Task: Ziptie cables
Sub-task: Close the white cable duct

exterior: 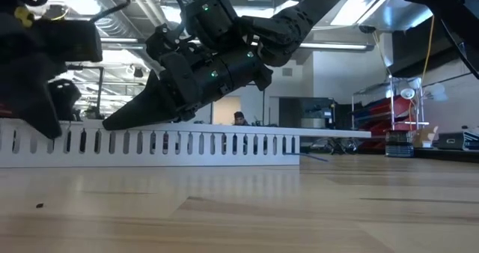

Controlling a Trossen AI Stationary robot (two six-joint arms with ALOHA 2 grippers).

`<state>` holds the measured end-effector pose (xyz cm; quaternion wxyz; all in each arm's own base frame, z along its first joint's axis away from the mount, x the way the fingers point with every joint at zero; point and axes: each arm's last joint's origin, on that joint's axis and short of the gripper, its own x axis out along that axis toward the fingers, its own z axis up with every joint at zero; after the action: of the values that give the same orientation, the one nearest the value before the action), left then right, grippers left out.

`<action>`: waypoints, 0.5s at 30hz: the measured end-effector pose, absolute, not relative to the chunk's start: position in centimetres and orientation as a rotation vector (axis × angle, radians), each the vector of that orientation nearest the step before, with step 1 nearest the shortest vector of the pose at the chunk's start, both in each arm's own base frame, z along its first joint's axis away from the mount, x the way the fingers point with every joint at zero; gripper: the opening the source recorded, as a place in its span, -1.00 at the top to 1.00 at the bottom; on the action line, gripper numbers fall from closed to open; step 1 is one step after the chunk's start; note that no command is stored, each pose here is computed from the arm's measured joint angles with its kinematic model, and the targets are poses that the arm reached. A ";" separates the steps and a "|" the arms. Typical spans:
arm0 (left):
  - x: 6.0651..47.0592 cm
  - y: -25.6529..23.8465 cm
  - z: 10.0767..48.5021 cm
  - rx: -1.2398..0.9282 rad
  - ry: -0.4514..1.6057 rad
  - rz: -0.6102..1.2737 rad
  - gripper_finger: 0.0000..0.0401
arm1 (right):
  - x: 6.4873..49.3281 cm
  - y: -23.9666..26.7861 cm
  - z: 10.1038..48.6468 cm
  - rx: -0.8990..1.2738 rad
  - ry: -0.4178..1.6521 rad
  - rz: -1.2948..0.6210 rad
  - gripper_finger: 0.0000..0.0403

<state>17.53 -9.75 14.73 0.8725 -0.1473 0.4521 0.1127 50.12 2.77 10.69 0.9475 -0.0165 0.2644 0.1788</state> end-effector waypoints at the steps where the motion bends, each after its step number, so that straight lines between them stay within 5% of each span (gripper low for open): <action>1: 17.6 -9.7 14.6 -0.307 0.933 0.239 -0.43 | 50.1 2.8 10.7 -0.034 0.538 0.366 -0.11; 9: 18.2 -9.6 13.9 -0.271 0.928 0.235 -0.02 | 50.1 2.9 10.7 -0.013 0.538 0.342 -0.11; 15: 19.3 -9.5 13.4 -0.248 0.893 0.209 0.09 | 50.2 4.1 10.8 -0.025 0.507 0.342 -0.11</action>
<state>19.31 -9.55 13.43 0.8894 -0.1192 0.4297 0.1005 50.18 4.12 10.84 0.9535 -0.0122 0.2496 0.1682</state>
